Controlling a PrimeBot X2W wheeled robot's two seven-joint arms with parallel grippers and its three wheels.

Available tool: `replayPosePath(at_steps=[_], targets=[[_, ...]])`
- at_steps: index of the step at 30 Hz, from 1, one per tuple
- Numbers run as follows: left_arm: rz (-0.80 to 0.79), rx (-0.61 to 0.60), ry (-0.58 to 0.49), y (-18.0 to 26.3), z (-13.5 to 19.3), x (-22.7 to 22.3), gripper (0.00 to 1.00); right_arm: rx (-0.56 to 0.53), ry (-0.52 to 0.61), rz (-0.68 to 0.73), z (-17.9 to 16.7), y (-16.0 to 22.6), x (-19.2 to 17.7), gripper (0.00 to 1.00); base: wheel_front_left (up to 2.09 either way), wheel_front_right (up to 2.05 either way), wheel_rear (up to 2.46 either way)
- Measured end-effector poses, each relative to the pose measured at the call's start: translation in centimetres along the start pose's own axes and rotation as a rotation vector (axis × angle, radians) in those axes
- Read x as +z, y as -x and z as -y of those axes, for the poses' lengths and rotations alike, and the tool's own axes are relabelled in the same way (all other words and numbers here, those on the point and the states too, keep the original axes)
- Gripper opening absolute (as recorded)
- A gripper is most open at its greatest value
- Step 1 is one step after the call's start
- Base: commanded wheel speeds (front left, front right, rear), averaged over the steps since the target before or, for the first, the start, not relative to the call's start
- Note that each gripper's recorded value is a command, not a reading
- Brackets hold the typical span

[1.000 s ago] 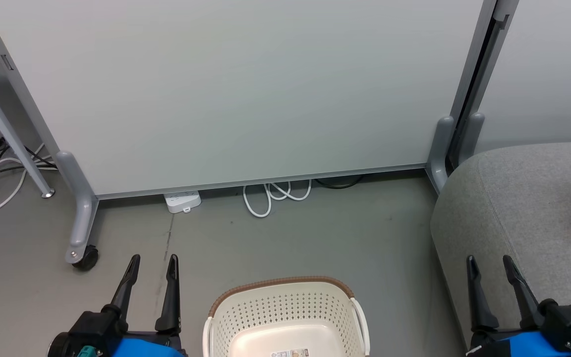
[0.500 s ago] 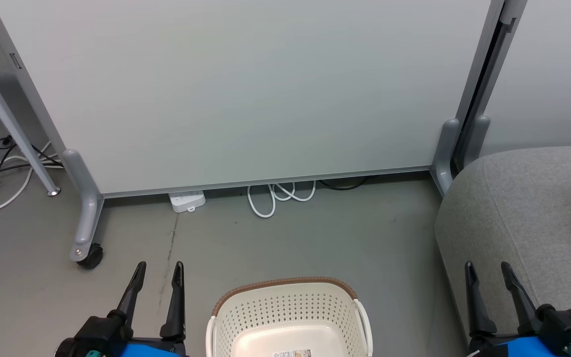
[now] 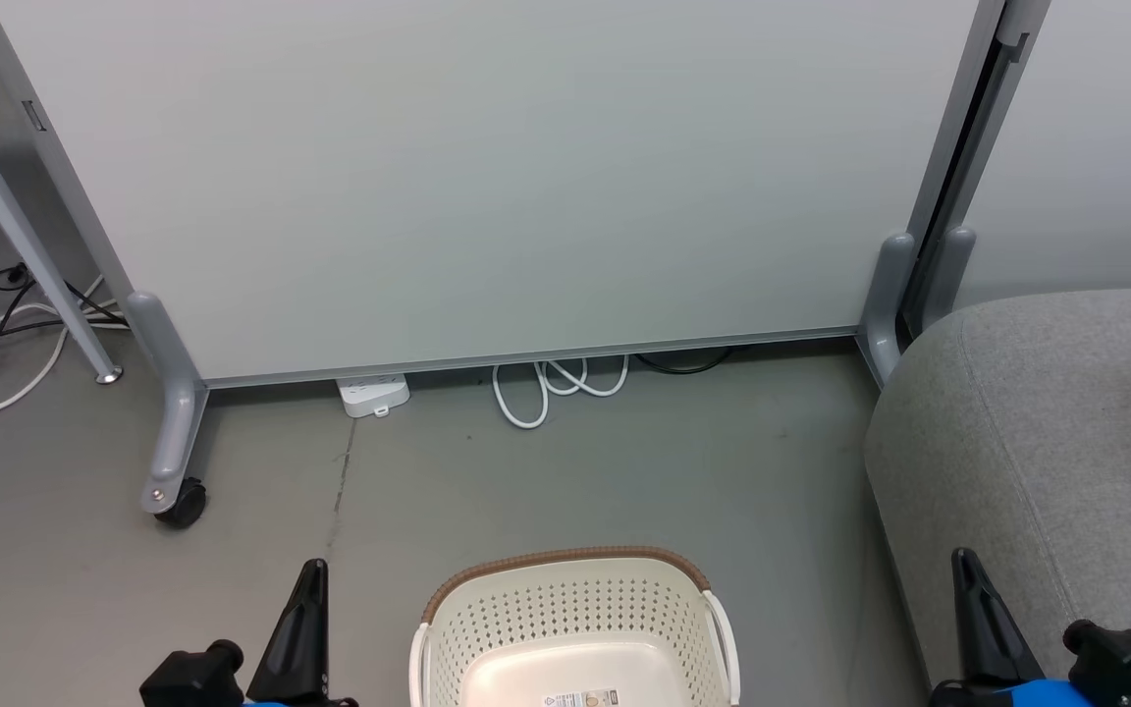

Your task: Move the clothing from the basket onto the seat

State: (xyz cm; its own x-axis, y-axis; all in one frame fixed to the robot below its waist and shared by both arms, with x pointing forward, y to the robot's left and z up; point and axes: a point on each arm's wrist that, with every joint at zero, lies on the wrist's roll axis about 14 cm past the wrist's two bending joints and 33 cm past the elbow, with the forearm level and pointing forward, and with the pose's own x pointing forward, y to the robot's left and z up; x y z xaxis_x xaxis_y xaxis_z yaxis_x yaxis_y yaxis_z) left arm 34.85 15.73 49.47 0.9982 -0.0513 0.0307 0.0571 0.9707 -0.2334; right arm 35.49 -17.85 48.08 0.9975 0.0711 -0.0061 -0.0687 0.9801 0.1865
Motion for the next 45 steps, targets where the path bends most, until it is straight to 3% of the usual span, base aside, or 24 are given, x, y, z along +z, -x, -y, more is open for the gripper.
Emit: replayPosePath(at_steps=[20,45], targets=[[-0.042,0.089,0.343,-0.4,-2.1,-0.4,0.00,-0.080,-0.351,-0.014,1.2,-0.4,0.0,0.00,0.00,0.00,0.00],[-0.045,0.127,0.679,-1.3,-3.3,-0.1,0.00,-0.111,-0.698,-0.004,1.7,-1.3,0.6,0.00,0.00,0.00,0.00]])
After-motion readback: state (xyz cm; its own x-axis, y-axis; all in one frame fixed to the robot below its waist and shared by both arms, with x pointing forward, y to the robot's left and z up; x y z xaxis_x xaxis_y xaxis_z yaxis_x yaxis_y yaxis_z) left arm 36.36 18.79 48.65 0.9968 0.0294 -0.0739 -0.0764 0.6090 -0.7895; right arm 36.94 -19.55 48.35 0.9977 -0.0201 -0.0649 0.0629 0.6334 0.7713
